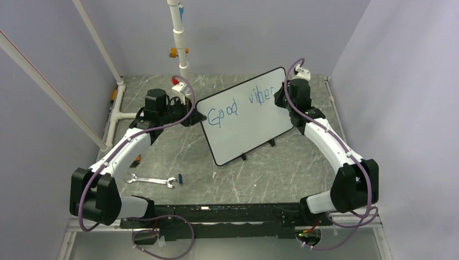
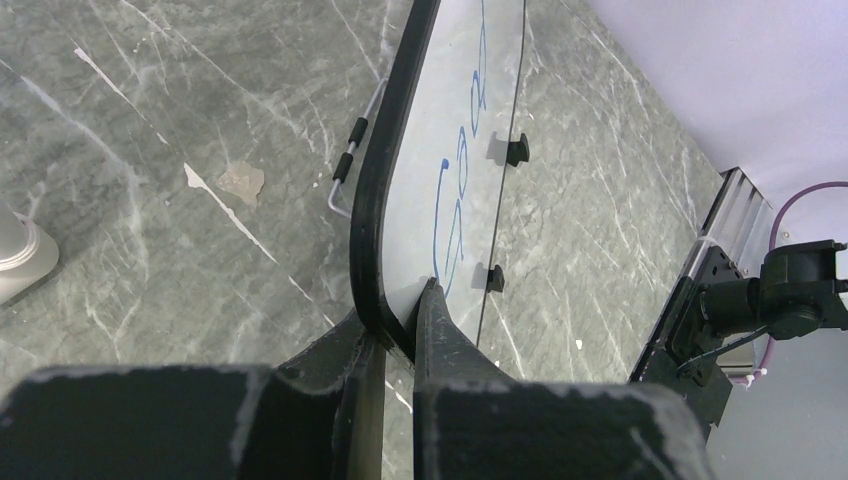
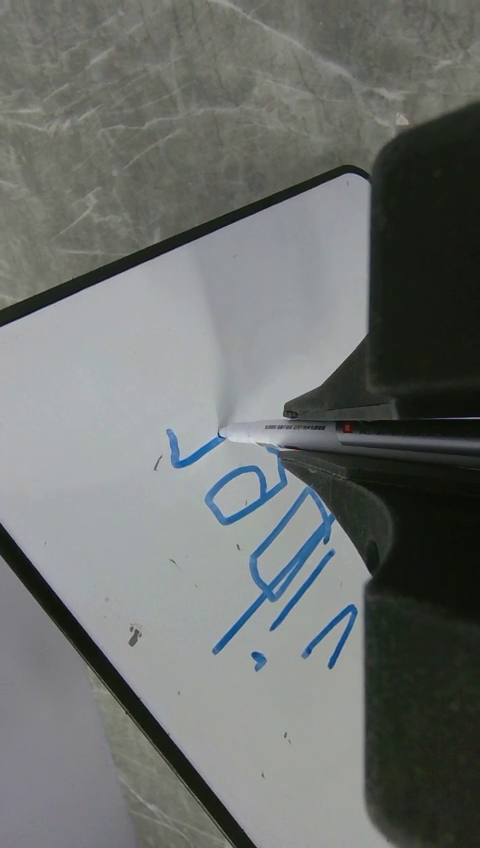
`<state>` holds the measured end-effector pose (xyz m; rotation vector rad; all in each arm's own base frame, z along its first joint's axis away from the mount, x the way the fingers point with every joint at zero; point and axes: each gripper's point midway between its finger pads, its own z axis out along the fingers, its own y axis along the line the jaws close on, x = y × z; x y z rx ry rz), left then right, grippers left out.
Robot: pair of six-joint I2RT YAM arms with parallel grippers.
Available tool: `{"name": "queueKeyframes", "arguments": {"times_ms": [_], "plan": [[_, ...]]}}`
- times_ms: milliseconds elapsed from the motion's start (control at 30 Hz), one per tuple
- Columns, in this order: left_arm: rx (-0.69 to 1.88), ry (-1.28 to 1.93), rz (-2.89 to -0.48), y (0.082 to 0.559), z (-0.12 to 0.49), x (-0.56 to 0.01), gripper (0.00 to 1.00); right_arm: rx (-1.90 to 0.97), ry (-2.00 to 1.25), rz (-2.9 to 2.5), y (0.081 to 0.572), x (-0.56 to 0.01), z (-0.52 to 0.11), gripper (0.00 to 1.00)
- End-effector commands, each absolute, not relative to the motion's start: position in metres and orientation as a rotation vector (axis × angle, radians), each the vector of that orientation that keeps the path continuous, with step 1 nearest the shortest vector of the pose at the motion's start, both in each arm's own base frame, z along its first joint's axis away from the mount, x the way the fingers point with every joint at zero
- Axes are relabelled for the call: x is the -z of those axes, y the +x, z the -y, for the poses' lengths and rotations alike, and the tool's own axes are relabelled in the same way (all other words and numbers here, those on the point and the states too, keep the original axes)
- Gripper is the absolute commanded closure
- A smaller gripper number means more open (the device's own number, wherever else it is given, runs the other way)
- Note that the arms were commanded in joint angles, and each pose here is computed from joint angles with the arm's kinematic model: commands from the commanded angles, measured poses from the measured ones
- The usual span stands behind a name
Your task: Write a sentence on the whiteboard
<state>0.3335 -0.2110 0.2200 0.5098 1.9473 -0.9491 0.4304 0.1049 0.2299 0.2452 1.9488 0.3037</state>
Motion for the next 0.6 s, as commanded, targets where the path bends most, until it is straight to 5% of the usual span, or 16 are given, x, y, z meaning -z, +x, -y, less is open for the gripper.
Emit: {"name": "queueKeyframes", "arguments": {"times_ms": [0,567], "plan": [[0.661,0.598,-1.935,0.356,0.187,-0.204,1.0,-0.277,0.275,-1.901,0.436,-0.245,-0.096,1.0],[0.658,0.598,-1.929,0.355,0.186,-0.206,1.0,-0.237,0.292,-1.926,0.433,-0.233,-0.086,1.0]]}}
